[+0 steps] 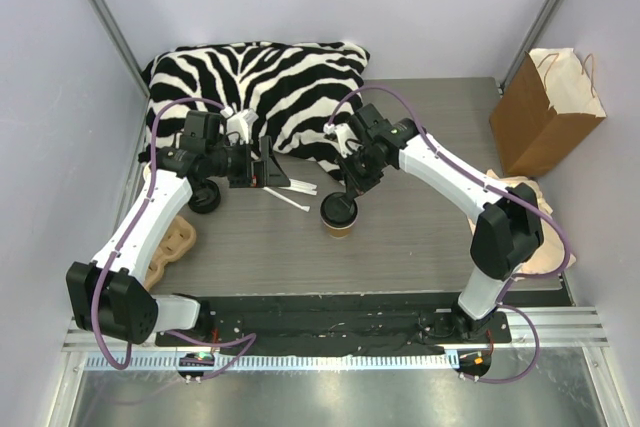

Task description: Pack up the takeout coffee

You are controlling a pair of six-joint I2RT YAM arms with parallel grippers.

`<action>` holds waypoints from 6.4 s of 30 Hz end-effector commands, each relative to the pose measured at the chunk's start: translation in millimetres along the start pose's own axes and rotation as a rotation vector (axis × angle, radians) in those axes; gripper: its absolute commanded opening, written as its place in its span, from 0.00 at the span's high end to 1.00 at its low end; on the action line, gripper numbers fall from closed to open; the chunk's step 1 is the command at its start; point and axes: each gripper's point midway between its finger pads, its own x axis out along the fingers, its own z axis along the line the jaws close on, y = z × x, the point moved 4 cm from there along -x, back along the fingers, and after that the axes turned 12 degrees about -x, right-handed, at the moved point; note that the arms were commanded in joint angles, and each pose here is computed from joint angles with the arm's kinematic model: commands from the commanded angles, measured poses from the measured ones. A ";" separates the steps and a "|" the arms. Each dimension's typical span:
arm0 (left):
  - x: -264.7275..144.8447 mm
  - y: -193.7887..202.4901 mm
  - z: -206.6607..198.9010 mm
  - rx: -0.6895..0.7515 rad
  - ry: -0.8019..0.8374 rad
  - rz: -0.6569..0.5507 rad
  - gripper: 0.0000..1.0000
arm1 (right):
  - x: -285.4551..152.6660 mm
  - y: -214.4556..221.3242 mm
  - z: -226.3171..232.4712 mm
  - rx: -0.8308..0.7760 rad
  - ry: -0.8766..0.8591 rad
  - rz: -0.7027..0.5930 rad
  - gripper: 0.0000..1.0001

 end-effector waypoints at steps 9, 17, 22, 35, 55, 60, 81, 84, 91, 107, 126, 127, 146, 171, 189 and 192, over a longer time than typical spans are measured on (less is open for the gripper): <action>1.3 -3.4 -5.0 0.024 0.032 -0.011 0.00 | 1.8 -5.8 2.1 -0.014 0.014 -0.011 0.96; 1.8 -2.8 -4.4 0.023 0.032 -0.007 0.00 | 6.1 -3.4 4.0 -0.011 -0.002 0.009 0.90; 2.6 -2.8 -3.5 0.019 0.031 -0.005 0.00 | 5.6 -5.0 3.1 -0.012 0.008 0.007 0.79; -8.4 -0.7 -22.1 0.121 0.142 -0.029 0.00 | -36.9 -31.1 11.5 -0.090 -0.037 -0.117 0.43; 43.6 32.9 -51.6 0.021 0.464 0.129 0.16 | -38.1 -29.1 28.3 0.306 -0.597 -0.455 0.86; 60.2 36.7 -52.9 -0.011 0.459 0.155 0.25 | -10.1 -15.6 28.3 0.401 -0.617 -0.400 0.93; 105.9 56.4 -57.7 -0.100 0.553 0.296 1.00 | 60.4 32.7 16.1 0.596 -0.567 -0.203 0.99; 119.6 66.7 -38.6 -0.133 0.513 0.322 1.00 | 64.4 38.9 12.3 0.616 -0.568 -0.190 0.99; 142.6 85.5 12.1 -0.246 0.390 0.372 1.00 | 69.8 48.0 9.9 0.634 -0.586 -0.171 0.99; 134.9 73.7 7.6 -0.236 0.391 0.349 1.00 | -28.0 -22.9 26.1 0.451 -0.665 -0.426 0.99; 149.9 81.4 25.9 -0.291 0.321 0.389 1.00 | 82.6 70.9 10.8 0.632 -0.662 -0.097 0.99; 151.0 82.0 26.4 -0.295 0.317 0.391 1.00 | 83.8 72.3 10.7 0.639 -0.665 -0.091 0.99; 146.3 79.1 21.9 -0.269 0.330 0.384 1.00 | 19.4 -14.0 -6.2 0.536 -0.620 -0.317 0.99; 120.0 60.1 -15.3 -0.208 0.446 0.350 1.00 | 6.5 -20.4 4.6 0.492 -0.653 -0.328 0.99; 150.5 21.5 -14.0 -0.311 0.422 0.255 1.00 | 46.0 42.2 7.4 0.536 -0.543 -0.108 0.99; 165.8 36.5 19.7 -0.389 0.312 0.272 1.00 | 54.1 49.3 2.1 0.537 -0.503 -0.072 0.99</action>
